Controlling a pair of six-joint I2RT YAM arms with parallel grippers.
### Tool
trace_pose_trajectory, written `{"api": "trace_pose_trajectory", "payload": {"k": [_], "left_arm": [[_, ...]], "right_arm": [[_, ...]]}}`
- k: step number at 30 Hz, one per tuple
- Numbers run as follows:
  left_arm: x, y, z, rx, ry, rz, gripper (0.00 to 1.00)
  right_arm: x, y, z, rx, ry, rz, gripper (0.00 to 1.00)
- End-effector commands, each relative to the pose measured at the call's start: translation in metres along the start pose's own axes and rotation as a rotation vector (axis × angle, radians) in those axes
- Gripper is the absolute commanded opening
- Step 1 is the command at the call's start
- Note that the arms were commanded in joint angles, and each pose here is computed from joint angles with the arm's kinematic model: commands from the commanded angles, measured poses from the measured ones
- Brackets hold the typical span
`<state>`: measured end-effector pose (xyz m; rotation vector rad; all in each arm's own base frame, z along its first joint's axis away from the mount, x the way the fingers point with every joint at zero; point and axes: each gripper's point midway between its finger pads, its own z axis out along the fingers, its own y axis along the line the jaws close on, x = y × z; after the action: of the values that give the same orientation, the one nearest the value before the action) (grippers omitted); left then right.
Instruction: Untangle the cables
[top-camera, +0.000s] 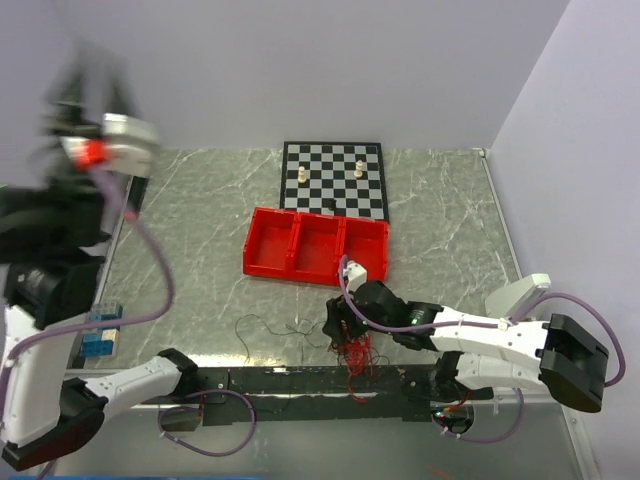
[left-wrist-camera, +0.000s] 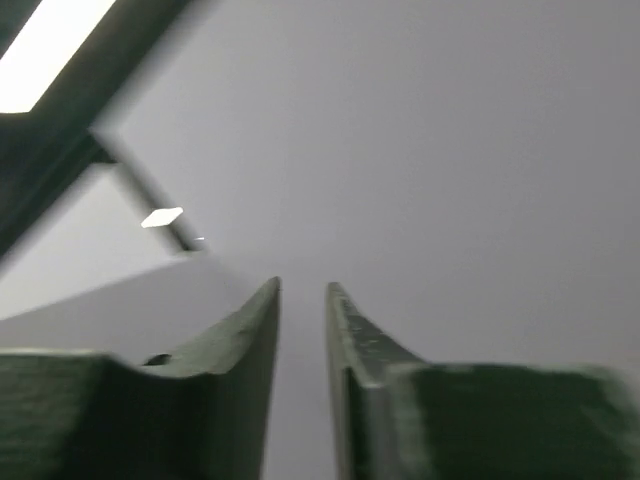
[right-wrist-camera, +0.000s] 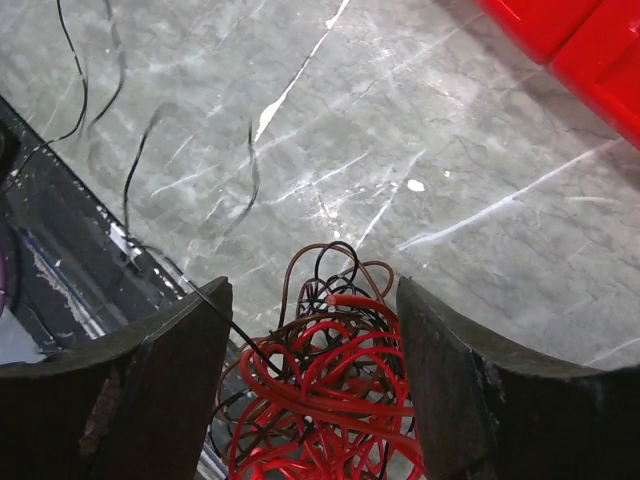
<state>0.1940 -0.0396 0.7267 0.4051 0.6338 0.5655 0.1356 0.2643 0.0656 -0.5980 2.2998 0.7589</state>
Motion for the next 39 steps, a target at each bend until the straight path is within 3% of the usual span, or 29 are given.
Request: {"api": "trace_pose_trajectory", "payload": {"k": [1, 5, 10, 14, 21, 26, 31, 39], "left_arm": [[0.086, -0.246, -0.122, 0.912, 0.410, -0.340, 0.42], [0.095, -0.341, -0.208, 1.252, 0.585, -0.612, 0.64], [0.083, -0.396, -0.274, 1.523, 0.675, -0.824, 0.84], [0.064, -0.425, -0.329, 1.756, 0.689, -0.865, 0.88], [0.038, -0.450, -0.379, 1.981, 0.684, -0.981, 0.90], [0.052, -0.479, -0.413, 2.003, 0.772, -0.899, 0.99], [0.067, -0.511, -0.426, 1.939, 0.887, -0.846, 0.96], [0.065, -0.539, -0.434, 1.994, 0.876, -0.824, 0.97]], "right_arm": [[-0.020, 0.013, -0.004, -0.048, -0.054, -0.010, 0.72], [-0.019, 0.013, -0.005, -0.056, -0.066, 0.011, 0.70], [-0.029, 0.019, -0.007, -0.088, -0.122, 0.027, 0.66], [-0.032, 0.021, -0.008, -0.106, -0.154, 0.039, 0.59], [-0.031, 0.019, -0.011, -0.115, -0.173, 0.059, 0.47], [-0.041, 0.018, -0.020, -0.118, -0.221, 0.077, 0.33], [-0.045, 0.015, -0.032, -0.124, -0.266, 0.086, 0.36], [-0.036, 0.007, -0.037, -0.126, -0.285, 0.123, 0.36]]}}
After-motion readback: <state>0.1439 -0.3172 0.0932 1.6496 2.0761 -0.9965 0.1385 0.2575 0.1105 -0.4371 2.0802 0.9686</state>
